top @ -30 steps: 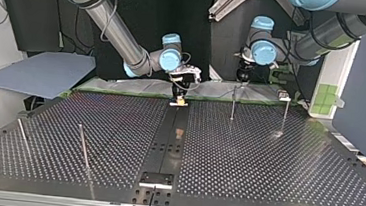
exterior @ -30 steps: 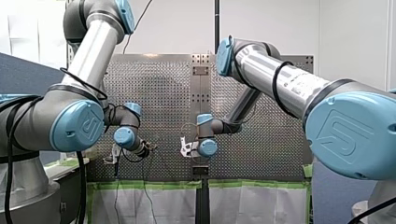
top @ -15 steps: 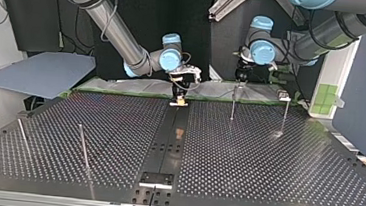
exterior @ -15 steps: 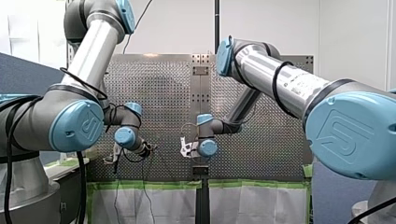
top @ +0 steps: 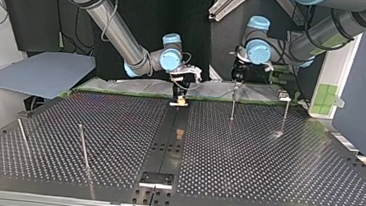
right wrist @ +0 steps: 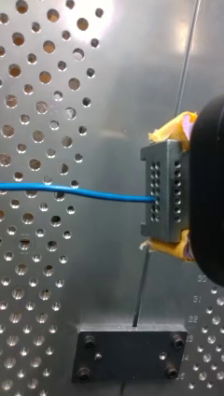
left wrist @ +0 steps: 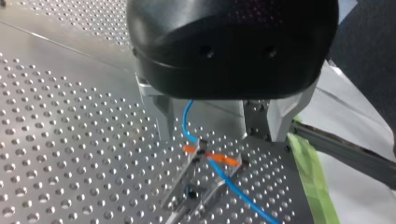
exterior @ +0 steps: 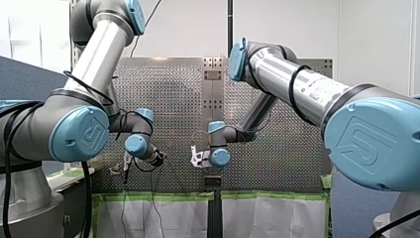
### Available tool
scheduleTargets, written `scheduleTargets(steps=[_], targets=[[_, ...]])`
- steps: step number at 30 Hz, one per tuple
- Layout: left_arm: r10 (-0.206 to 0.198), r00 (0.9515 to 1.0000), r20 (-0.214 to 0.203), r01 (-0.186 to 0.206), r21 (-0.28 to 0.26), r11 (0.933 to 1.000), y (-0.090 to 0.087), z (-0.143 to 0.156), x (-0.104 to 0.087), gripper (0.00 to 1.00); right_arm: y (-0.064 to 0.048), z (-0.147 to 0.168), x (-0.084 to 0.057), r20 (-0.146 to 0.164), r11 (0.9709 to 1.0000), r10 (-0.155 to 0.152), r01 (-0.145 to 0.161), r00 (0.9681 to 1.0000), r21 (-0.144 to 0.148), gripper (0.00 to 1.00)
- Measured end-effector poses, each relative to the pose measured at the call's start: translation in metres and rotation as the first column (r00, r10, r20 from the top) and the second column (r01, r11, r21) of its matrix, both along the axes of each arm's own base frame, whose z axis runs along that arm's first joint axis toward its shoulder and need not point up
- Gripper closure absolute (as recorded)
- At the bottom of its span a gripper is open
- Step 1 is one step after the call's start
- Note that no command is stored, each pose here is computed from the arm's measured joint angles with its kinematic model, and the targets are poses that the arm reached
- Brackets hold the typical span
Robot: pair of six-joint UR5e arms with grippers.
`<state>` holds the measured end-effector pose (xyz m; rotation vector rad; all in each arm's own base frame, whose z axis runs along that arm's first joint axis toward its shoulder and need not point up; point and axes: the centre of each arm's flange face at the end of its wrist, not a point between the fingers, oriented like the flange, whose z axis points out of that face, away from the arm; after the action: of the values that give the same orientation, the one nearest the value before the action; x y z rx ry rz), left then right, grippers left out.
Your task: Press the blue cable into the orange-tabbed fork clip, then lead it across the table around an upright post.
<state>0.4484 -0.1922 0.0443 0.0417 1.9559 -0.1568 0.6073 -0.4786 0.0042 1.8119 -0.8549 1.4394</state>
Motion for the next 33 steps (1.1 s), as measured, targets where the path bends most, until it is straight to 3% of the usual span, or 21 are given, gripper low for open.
scheduleTargets(steps=[17, 27, 33], targets=[[-0.004, 0.9991, 0.043, 0.007, -0.067, 0.9978, -0.022, 0.012, 0.02, 0.0, 0.0, 0.0, 0.0, 0.002, 1.0, 0.001, -0.001, 1.0, -0.001, 1.0], [0.044, 0.9983, 0.038, -0.039, -0.105, 0.9937, -0.026, 0.008, 0.023, 0.0, 0.0, 0.001, 0.001, 0.007, 1.0, 0.001, -0.001, 1.0, -0.001, 1.0], [0.055, 0.9978, 0.038, -0.051, -0.095, 0.9941, -0.029, -0.007, 0.028, 0.0, 0.002, 0.001, 0.003, 0.007, 1.0, 0.004, -0.004, 1.0, 0.001, 1.0]])
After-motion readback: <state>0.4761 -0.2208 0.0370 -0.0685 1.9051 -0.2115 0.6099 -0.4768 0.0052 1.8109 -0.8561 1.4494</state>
